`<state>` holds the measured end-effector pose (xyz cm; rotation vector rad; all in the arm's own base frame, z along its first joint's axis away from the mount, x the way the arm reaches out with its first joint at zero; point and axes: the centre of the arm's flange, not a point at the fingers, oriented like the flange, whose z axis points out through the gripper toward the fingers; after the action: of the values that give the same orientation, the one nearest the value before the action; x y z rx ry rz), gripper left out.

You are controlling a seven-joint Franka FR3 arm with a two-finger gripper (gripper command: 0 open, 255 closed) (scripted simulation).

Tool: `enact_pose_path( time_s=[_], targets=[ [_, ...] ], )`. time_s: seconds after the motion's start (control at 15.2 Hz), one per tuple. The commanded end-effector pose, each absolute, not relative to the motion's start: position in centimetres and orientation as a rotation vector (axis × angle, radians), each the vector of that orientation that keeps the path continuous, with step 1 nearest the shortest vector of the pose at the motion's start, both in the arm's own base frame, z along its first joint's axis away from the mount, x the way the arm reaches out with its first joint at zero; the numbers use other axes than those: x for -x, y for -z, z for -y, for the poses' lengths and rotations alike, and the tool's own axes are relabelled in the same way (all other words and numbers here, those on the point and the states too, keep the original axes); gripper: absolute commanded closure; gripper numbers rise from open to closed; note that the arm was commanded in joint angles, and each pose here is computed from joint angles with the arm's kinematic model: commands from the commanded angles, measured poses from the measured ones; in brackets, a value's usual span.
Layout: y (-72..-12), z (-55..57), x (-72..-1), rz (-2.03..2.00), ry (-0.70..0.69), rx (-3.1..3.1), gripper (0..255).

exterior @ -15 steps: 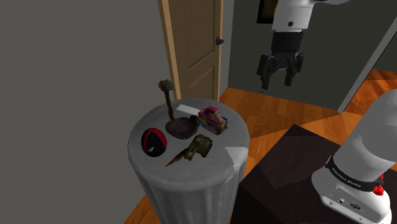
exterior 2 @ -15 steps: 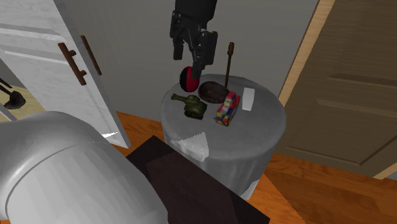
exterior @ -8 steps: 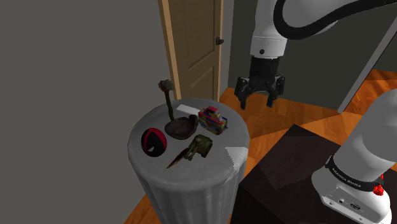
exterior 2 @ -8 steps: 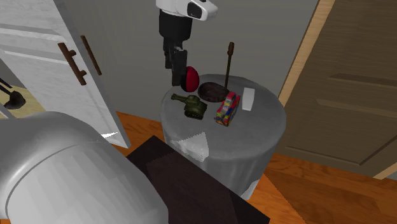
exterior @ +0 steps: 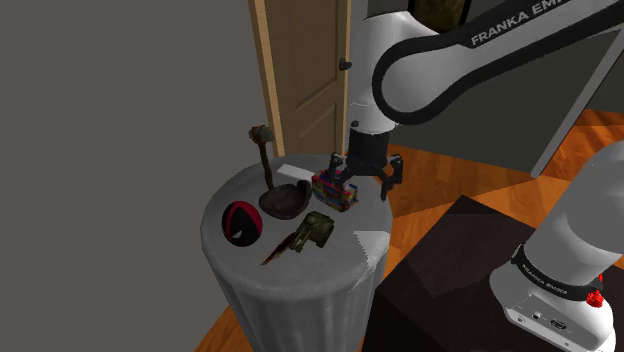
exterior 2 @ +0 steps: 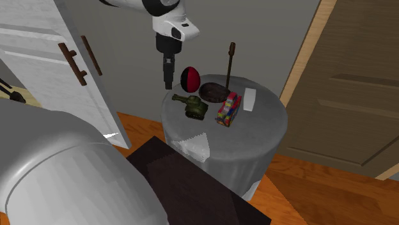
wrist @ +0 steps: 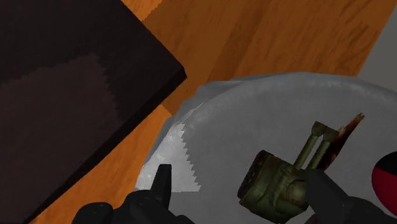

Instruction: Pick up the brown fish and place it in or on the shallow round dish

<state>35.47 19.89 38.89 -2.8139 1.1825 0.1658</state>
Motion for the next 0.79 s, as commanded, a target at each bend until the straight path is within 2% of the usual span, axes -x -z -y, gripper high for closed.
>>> enact_pose_path(
  time_s=[0.0, 0.73],
  targets=[
    [-37.3, -21.8, -36.5, -1.268, -0.156, 2.781, 0],
    [-28.3, -29.9, -44.3, -1.692, -0.103, 2.587, 0]
  ],
)
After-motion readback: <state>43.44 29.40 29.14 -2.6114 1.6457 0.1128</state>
